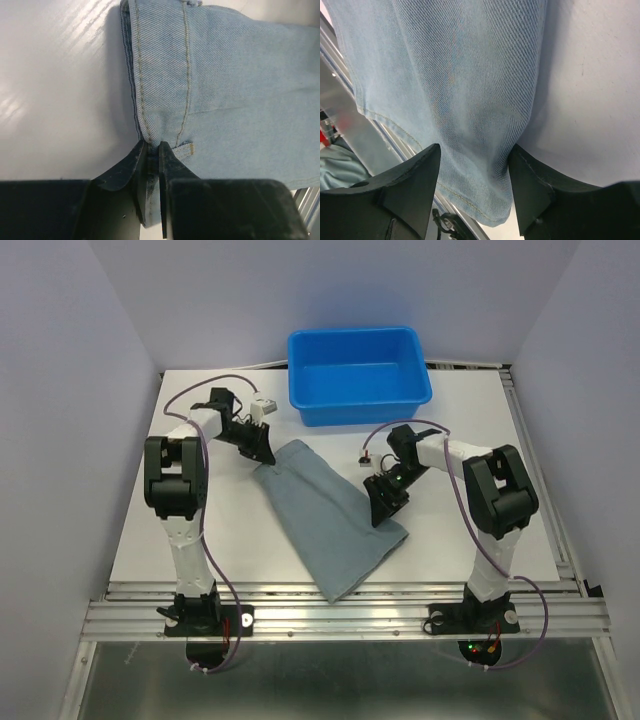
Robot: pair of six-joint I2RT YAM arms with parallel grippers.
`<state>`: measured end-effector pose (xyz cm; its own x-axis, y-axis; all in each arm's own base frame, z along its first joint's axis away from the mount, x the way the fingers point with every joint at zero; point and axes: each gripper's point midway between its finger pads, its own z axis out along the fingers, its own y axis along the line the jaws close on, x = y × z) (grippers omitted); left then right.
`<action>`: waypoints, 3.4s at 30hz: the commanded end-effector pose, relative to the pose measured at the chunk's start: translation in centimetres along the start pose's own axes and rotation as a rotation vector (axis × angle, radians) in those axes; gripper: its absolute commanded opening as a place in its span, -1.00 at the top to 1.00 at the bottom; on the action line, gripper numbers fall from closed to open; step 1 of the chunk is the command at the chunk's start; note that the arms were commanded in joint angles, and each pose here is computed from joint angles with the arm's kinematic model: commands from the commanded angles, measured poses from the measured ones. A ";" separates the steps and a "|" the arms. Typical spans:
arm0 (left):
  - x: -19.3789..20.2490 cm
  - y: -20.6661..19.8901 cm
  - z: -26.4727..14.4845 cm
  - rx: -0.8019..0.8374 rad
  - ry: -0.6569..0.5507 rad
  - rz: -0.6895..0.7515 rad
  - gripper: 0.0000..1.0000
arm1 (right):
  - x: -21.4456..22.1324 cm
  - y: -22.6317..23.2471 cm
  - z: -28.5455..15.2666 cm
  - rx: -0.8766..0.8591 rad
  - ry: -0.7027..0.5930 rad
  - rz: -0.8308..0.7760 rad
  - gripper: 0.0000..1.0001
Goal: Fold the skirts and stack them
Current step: Fold the skirt
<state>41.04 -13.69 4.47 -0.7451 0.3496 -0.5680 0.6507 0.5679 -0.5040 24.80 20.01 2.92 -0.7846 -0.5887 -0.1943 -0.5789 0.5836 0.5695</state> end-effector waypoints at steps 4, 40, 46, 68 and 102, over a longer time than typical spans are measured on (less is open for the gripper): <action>-6.1 -3.6 -6.0 -0.144 -0.094 0.210 1.00 | -1.9 -1.5 1.3 0.006 -0.034 0.003 -0.24; 2.0 0.7 -3.0 -0.220 0.048 -0.056 -0.42 | -10.8 0.4 -3.9 0.031 -0.210 -0.058 -0.57; 3.7 1.5 -0.6 -0.163 0.068 -0.131 -0.32 | -11.8 0.1 -3.3 0.000 -0.195 -0.047 -0.57; -1.7 -2.1 -4.2 -0.123 -0.029 -0.031 1.00 | -7.7 -0.8 -2.5 0.064 -0.123 -0.048 -0.55; 0.3 -0.6 -3.4 -0.313 0.008 -0.014 -0.53 | -7.1 -1.1 -2.2 0.060 -0.081 -0.029 -0.54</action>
<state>39.47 -12.65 7.99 -0.7374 0.3511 -0.5770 0.5907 0.7495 -0.2988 31.17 22.17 4.63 -0.7962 -0.5490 -0.2544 -0.5905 0.6131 0.5249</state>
